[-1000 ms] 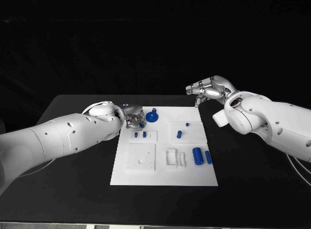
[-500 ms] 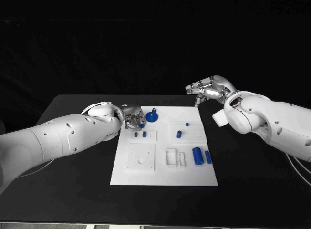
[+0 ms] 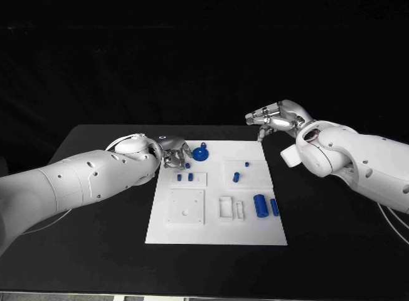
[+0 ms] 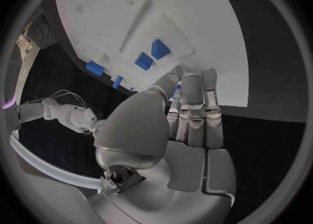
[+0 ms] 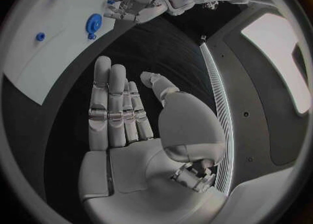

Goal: Assemble the parts on the task board

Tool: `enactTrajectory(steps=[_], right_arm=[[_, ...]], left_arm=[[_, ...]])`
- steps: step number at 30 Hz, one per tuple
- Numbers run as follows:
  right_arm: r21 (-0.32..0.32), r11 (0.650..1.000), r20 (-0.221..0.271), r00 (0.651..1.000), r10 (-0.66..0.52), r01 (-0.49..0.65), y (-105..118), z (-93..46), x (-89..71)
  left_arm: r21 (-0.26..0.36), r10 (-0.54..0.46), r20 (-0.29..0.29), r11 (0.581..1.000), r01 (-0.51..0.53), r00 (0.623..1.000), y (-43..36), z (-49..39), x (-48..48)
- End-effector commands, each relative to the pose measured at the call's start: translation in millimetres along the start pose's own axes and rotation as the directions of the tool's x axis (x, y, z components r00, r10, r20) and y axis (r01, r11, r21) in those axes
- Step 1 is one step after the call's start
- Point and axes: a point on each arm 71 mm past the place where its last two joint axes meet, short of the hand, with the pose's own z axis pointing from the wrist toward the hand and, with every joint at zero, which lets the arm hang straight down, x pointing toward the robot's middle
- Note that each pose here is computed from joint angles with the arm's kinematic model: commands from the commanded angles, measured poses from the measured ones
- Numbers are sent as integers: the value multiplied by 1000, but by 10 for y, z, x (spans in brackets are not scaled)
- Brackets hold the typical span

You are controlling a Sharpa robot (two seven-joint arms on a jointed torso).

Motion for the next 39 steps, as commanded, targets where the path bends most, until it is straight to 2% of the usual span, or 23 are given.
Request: enactTrajectory(steps=[1, 6, 9, 13, 16, 18, 21, 27, 32, 39], right_arm=[[-5, 999, -17, 999, -41, 41, -6, 4, 3], [-20, 981, -25, 981, -191, 191, -44, 18, -36], [-39, 941, -26, 941, -336, 335, -71, 32, -65], [-68, 851, -33, 851, -523, 521, -94, 48, -72], [-79, 783, -40, 783, -621, 617, -108, 59, -63], [-84, 724, -42, 724, -689, 684, -117, 73, -49], [-84, 663, -45, 661, -749, 744, -132, 97, -31], [-77, 572, -73, 568, -820, 817, -185, 150, 41], [-80, 531, -108, 523, -846, 843, -224, 172, 128], [-94, 520, -153, 503, -850, 849, -249, 175, 231]], left_arm=[[-9, -9, 39, 1000, 9, 999, 27, 0, -34], [-22, -14, 75, 1000, 16, 997, 113, -23, -76], [-25, -38, 114, 999, 41, 993, 179, -52, -135], [-26, -141, 181, 989, 148, 973, 279, -107, -270], [-21, -260, 238, 962, 273, 936, 359, -162, -389], [-4, -376, 287, 919, 394, 881, 420, -224, -491], [31, -500, 321, 855, 518, 805, 466, -308, -583], [105, -697, 319, 700, 707, 642, 487, -506, -676], [154, -783, 288, 606, 780, 552, 463, -650, -696], [186, -835, 267, 535, 824, 482, 426, -768, -697]])
